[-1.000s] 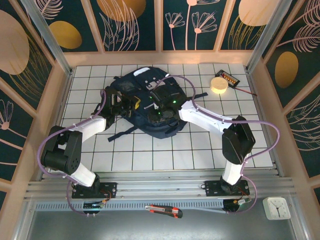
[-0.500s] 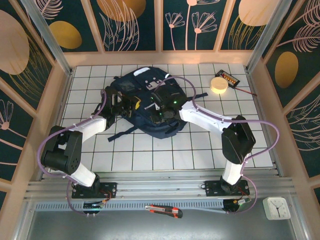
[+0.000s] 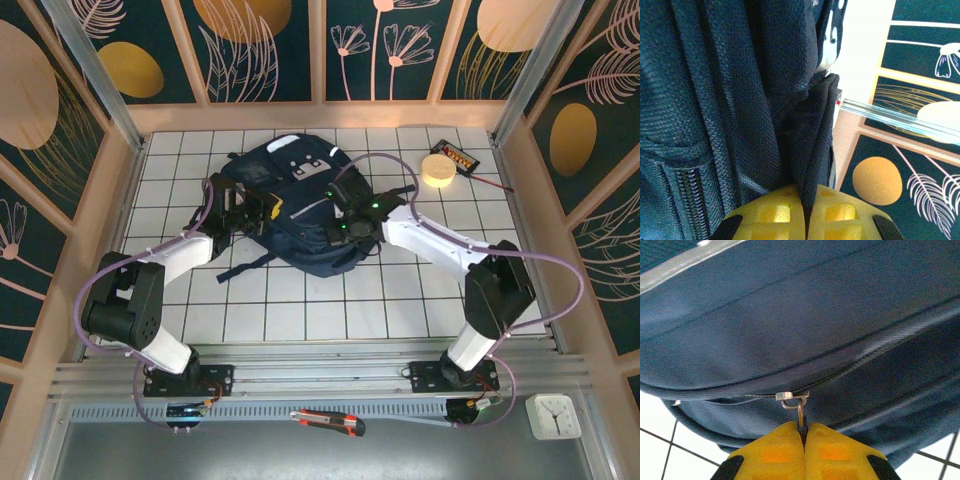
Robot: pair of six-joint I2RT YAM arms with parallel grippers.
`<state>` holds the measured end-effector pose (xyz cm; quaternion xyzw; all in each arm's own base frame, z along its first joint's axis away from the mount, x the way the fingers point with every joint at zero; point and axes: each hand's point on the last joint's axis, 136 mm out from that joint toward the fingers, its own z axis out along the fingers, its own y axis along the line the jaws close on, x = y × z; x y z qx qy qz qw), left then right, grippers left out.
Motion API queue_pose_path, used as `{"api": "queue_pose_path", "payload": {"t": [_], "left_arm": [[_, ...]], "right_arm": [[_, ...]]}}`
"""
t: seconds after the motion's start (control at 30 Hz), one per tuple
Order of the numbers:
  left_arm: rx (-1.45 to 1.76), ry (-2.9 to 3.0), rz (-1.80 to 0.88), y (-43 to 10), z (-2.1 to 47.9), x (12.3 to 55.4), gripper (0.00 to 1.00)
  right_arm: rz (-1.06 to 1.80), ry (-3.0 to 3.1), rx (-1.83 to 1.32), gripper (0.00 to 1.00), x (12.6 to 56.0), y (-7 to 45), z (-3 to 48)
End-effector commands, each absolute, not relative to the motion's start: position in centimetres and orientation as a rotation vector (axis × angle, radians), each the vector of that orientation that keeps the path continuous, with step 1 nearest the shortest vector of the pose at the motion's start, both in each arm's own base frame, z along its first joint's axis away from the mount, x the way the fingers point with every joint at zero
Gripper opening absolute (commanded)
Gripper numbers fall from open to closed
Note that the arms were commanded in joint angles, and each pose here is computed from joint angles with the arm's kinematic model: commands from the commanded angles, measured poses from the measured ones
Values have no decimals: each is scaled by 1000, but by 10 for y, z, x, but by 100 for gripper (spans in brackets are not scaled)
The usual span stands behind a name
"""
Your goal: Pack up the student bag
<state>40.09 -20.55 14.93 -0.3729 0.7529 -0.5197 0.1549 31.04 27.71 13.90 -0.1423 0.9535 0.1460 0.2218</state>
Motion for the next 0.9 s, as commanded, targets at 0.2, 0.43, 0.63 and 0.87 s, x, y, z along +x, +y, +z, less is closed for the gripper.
{"api": "queue_pose_path", "payload": {"t": [0.2,0.43,0.63,0.87], "left_arm": [[-951,2069,-1524,-206,186,418,0],[-922,2115,-1446,-199,178,432,0],[-905,2164,-1319,-170,168,453,0],[-866,2257,-1218,-153,157,468,23]], "right_arm": [[370,2640,-356,0,314,244,142],[478,2615,-469,0,306,283,150],[620,2628,-504,0,297,322,150],[722,2646,-561,0,295,366,148]]}}
